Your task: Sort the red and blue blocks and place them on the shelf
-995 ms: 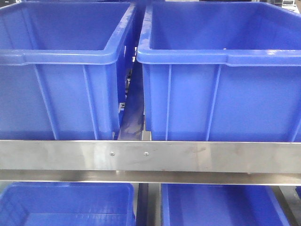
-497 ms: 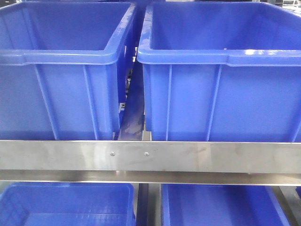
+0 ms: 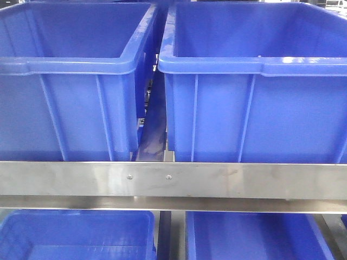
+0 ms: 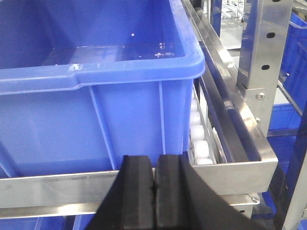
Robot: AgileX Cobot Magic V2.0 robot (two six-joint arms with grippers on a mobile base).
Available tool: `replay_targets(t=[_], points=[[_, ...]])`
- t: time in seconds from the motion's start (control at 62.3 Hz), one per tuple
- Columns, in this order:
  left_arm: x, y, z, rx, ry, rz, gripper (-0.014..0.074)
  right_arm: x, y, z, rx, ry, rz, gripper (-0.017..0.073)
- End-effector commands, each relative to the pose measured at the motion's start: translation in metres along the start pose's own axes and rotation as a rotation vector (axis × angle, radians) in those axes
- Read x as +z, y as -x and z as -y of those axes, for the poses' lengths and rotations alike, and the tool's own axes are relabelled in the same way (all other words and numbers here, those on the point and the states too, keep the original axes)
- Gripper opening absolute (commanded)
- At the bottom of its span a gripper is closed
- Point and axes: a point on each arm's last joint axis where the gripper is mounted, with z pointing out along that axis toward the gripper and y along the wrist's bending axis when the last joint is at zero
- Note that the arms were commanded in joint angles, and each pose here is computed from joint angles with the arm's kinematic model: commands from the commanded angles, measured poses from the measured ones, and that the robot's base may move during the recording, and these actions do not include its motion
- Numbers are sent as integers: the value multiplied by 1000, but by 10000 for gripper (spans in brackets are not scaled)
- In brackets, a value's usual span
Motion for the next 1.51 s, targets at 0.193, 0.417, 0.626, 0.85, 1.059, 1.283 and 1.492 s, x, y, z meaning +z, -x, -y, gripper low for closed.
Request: replay_targets(t=[0.193, 0.417, 0.626, 0.85, 1.059, 1.283, 1.492], points=[[-3, 17, 5, -1, -33, 117, 134, -4, 17, -2, -16, 7, 137, 57], [-12, 21, 3, 56, -21, 159, 134, -4, 17, -2, -16, 7, 137, 57], [-49, 11, -11, 35, 52, 307, 134, -4, 17, -2, -16, 7, 137, 57], [-75, -26, -23, 27, 114, 413, 134, -4, 17, -2, -16, 7, 137, 57], [-76, -74, -31, 23, 112, 435, 134, -4, 17, -2, -16, 7, 137, 57], [-70, -103, -38, 6, 103, 454, 134, -4, 17, -2, -16, 7, 137, 57], [-70, -104, -38, 21, 106, 458, 134, -4, 17, -2, -16, 7, 137, 57]])
